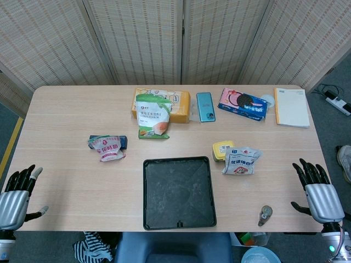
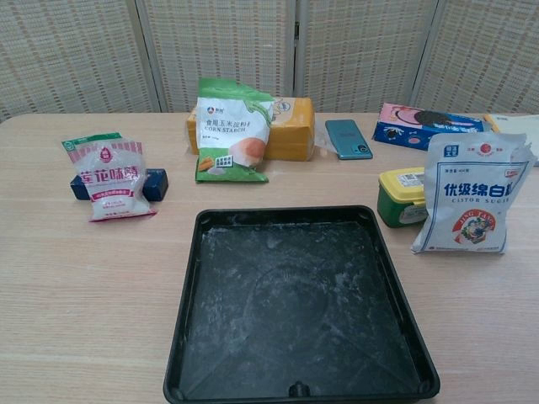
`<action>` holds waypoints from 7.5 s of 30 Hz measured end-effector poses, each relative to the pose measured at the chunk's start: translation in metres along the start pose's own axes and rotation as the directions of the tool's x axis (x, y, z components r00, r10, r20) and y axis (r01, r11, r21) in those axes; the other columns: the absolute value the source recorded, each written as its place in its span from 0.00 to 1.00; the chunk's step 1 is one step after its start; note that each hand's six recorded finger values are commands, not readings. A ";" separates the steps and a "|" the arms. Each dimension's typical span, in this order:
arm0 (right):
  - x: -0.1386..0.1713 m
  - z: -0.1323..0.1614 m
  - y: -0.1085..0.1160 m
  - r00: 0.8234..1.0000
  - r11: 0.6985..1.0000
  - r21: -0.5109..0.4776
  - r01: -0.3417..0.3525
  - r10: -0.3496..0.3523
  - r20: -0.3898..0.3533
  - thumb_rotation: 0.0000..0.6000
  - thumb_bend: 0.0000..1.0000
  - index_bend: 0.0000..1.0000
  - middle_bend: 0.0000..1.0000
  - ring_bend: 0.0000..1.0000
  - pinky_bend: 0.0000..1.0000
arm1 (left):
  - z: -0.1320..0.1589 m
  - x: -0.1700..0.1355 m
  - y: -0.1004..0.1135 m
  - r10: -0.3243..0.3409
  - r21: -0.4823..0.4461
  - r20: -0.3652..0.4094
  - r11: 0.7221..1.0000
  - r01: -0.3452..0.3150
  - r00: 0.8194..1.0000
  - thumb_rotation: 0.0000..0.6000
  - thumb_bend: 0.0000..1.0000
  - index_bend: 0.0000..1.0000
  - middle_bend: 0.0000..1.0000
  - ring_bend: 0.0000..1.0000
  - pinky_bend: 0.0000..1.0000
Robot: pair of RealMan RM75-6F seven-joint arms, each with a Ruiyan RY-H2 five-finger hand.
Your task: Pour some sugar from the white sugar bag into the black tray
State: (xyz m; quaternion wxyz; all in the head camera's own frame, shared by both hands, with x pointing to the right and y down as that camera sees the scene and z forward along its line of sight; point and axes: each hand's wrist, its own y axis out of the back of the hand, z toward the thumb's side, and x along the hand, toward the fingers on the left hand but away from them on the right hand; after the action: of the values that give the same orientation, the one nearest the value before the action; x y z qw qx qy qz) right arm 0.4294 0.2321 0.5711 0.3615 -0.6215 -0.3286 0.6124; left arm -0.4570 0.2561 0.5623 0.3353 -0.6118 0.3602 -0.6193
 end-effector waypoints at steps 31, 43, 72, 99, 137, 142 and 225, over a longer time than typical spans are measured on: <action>-0.038 -0.043 -0.017 0.960 0.851 -0.445 -0.278 0.261 -0.100 1.00 0.16 0.00 0.00 0.47 0.66 | -0.005 0.011 -0.006 -0.014 0.003 -0.034 1.000 0.014 0.999 1.00 0.17 0.00 0.00 0.02 0.08; -0.078 -0.075 -0.046 0.868 0.659 -0.601 -0.452 0.479 -0.127 1.00 0.16 0.00 0.00 0.46 0.66 | -0.006 0.019 -0.013 -0.038 0.010 -0.067 0.999 0.039 0.997 1.00 0.17 0.00 0.00 0.03 0.08; -0.174 -0.002 -0.072 0.709 0.306 -0.687 -0.660 0.555 -0.434 1.00 0.16 0.00 0.00 0.46 0.66 | -0.011 0.033 -0.025 -0.088 0.018 -0.092 0.996 0.090 0.992 1.00 0.17 0.00 0.00 0.03 0.08; -0.101 0.013 -0.091 0.573 0.423 -0.390 -0.818 0.659 -0.487 1.00 0.16 0.00 0.00 0.46 0.66 | -0.004 0.028 -0.022 -0.075 0.018 -0.066 0.997 0.077 0.995 1.00 0.17 0.00 0.00 0.03 0.08; -0.059 0.045 -0.084 0.884 0.976 0.190 -0.109 0.183 -0.431 1.00 0.16 0.00 0.00 0.00 0.00 | -0.001 0.024 -0.019 -0.054 0.006 -0.053 0.998 0.055 0.997 1.00 0.17 0.00 0.00 0.05 0.09; -0.054 0.061 -0.093 0.864 0.981 0.184 -0.066 0.149 -0.482 1.00 0.16 0.00 0.00 0.00 0.00 | 0.000 0.022 -0.018 -0.053 0.005 -0.048 0.999 0.053 0.997 1.00 0.17 0.00 0.00 0.05 0.09; -0.090 0.075 -0.067 0.830 0.890 0.121 -0.439 0.454 -0.324 1.00 0.16 0.00 0.00 0.80 1.00 | -0.007 0.018 -0.007 -0.039 -0.043 -0.043 0.998 0.037 0.998 1.00 0.17 0.00 0.00 0.24 0.11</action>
State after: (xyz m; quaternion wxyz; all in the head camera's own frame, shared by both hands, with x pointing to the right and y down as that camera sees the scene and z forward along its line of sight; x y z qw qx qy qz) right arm 0.3533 0.1935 0.6761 0.2729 -0.7703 -0.0934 0.5687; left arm -0.4648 0.2442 0.5775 0.3024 -0.6117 0.3691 -0.6310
